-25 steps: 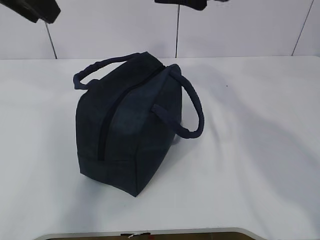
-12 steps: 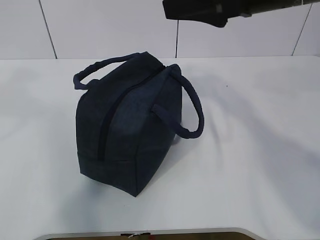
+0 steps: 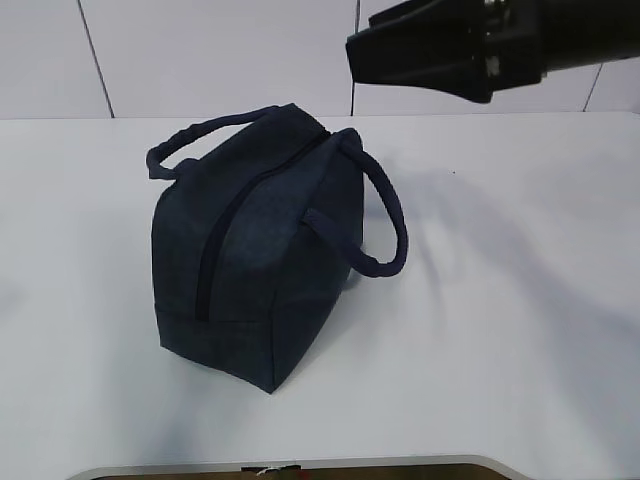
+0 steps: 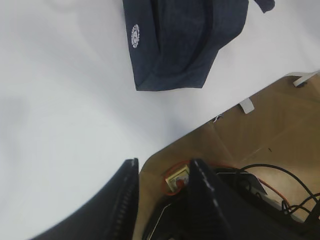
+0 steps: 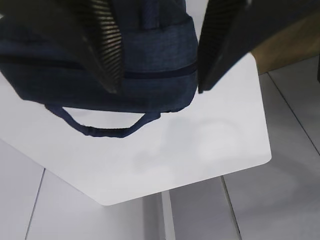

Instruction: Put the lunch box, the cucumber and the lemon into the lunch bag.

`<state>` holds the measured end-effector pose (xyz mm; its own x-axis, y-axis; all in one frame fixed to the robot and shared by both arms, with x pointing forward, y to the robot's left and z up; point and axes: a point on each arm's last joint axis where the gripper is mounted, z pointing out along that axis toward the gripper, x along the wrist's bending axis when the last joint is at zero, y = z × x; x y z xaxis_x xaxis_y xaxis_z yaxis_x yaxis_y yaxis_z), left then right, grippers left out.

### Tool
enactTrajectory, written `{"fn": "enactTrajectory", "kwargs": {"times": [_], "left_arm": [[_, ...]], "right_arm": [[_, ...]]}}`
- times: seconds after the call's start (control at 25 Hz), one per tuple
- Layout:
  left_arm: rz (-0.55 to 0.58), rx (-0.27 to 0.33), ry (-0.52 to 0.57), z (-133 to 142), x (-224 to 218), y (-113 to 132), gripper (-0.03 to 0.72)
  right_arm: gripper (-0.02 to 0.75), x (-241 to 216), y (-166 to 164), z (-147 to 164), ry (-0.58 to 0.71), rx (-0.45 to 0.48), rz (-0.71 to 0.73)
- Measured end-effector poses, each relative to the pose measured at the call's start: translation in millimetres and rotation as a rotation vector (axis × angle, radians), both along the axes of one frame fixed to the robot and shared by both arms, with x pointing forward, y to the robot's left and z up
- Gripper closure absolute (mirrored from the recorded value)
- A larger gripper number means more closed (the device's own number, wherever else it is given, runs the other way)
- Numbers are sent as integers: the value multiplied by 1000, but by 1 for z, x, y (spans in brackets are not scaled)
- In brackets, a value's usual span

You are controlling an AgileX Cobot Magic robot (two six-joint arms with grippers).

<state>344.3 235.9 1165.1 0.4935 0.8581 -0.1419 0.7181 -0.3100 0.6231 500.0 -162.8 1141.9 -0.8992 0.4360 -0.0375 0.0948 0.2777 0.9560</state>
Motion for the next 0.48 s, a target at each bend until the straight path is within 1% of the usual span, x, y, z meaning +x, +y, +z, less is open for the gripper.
{"fn": "enactTrajectory", "kwargs": {"times": [0.24, 0.48], "left_arm": [[1, -33, -81, -31, -41, 19, 446], [2, -73, -173, -65, -78, 37, 446]], "right_arm": [[349, -5, -1, -17, 57, -13, 10], [349, -7, -1, -23, 81, -17, 16]]}}
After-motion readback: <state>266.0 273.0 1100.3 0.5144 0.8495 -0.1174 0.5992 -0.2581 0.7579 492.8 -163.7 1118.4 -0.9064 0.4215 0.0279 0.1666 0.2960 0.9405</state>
